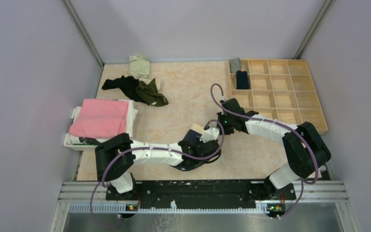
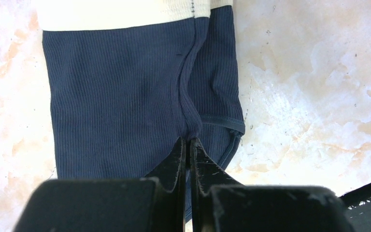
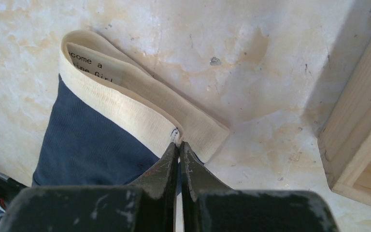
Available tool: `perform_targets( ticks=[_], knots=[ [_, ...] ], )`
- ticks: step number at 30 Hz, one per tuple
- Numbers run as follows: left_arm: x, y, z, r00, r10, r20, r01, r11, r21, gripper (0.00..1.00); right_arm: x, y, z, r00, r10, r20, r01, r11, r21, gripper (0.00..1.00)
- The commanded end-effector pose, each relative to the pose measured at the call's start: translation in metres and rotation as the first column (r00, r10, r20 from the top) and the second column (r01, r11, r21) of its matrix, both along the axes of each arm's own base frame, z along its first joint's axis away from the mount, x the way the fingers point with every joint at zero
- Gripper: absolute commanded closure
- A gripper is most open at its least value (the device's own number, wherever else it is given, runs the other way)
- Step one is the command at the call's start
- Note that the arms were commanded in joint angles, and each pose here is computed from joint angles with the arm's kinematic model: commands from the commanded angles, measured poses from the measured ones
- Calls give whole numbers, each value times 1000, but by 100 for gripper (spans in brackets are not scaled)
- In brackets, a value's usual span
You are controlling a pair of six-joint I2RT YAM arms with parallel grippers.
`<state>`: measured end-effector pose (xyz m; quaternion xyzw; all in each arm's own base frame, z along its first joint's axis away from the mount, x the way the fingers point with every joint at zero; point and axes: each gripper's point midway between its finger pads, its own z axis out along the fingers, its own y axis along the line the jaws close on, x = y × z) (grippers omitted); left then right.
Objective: Roll the underwear
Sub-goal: Fold the underwear at the center of the board.
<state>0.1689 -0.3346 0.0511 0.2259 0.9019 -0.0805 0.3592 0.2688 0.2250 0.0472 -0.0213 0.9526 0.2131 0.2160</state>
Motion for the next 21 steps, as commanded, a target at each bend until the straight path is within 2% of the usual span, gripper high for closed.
perform_targets(
  ticks=[1, 9, 21],
  knots=[
    [2, -9, 5, 1000, -5, 14, 6, 1000, -15, 100, -1, -5, -3, 1000, -1, 3, 1, 1000, -10, 100],
    [-1, -11, -12, 1000, -9, -9, 9, 1000, -1, 100, -9, -1, 5, 1000, 6, 5, -6, 999, 39, 100],
    [-10, -6, -35, 998, -13, -58, 14, 1000, 14, 100, -19, -9, 8, 1000, -13, 5, 13, 999, 35, 100]
  ],
)
